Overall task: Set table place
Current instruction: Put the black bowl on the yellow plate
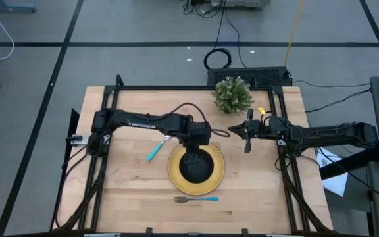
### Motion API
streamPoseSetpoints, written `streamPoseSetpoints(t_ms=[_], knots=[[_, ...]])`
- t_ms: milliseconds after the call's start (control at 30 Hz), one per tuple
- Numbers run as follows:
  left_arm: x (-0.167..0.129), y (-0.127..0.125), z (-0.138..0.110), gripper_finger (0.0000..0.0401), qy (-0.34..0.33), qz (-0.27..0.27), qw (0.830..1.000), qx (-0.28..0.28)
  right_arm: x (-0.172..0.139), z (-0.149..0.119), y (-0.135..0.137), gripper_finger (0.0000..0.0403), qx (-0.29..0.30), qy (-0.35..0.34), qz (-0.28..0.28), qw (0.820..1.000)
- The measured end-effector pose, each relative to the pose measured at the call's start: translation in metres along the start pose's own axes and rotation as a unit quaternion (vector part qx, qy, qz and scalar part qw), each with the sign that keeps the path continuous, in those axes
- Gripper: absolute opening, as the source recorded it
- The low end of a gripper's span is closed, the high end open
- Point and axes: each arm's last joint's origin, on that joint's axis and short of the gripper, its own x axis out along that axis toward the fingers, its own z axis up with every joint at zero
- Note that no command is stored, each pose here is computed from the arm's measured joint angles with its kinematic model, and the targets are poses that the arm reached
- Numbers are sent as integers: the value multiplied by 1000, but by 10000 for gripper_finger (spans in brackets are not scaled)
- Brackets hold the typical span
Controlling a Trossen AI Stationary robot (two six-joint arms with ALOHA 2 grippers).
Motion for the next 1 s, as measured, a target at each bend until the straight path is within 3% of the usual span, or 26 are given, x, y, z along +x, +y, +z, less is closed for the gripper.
streamPoseSetpoints(t_ms=[1000], knots=[[13,-1,-1,4,13,3,1000,12,0,-1,0,0,0,4,1,1000]])
